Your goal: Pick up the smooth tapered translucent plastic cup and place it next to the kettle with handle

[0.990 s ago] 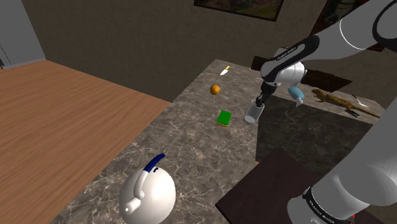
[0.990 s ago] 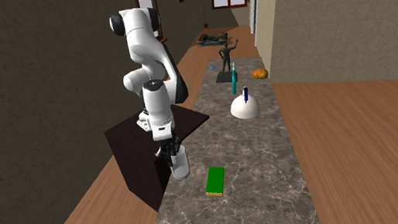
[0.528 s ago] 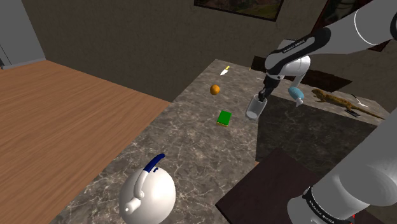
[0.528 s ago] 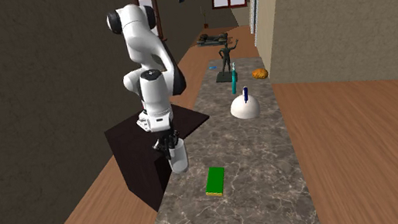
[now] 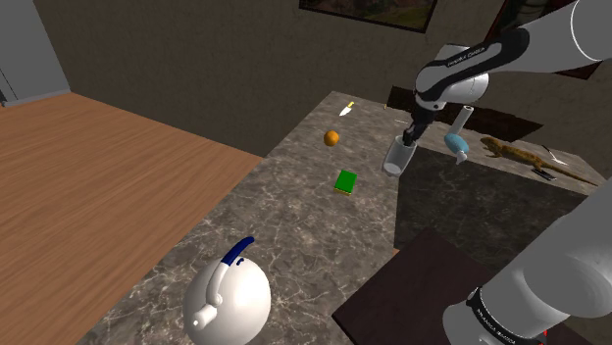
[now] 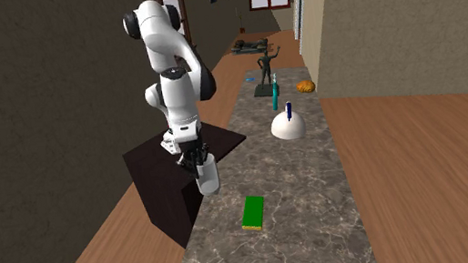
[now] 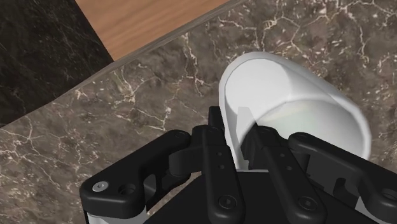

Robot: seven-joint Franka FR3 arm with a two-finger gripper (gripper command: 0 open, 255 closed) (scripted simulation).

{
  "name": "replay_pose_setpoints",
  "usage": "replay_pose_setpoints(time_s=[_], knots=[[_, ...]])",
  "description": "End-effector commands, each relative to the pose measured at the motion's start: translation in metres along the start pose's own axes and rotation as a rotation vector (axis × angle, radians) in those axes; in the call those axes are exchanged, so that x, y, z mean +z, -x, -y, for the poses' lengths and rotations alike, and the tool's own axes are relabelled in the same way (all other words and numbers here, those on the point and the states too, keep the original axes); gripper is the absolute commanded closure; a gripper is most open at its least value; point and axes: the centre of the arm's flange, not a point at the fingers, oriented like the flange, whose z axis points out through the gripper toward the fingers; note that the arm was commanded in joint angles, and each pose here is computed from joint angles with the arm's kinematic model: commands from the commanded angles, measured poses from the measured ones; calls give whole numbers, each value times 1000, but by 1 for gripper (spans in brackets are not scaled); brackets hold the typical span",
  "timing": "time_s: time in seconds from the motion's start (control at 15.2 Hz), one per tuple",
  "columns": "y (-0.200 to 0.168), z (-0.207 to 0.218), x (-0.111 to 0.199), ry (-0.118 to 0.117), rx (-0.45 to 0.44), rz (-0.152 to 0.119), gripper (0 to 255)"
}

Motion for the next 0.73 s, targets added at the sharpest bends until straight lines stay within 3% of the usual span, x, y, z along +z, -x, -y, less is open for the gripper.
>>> replay_pose_setpoints(time_s=[0.0,0.66], knots=[[-1,0,-12,0,0,0,255],[-3,-2,-64,0,0,0,255]])
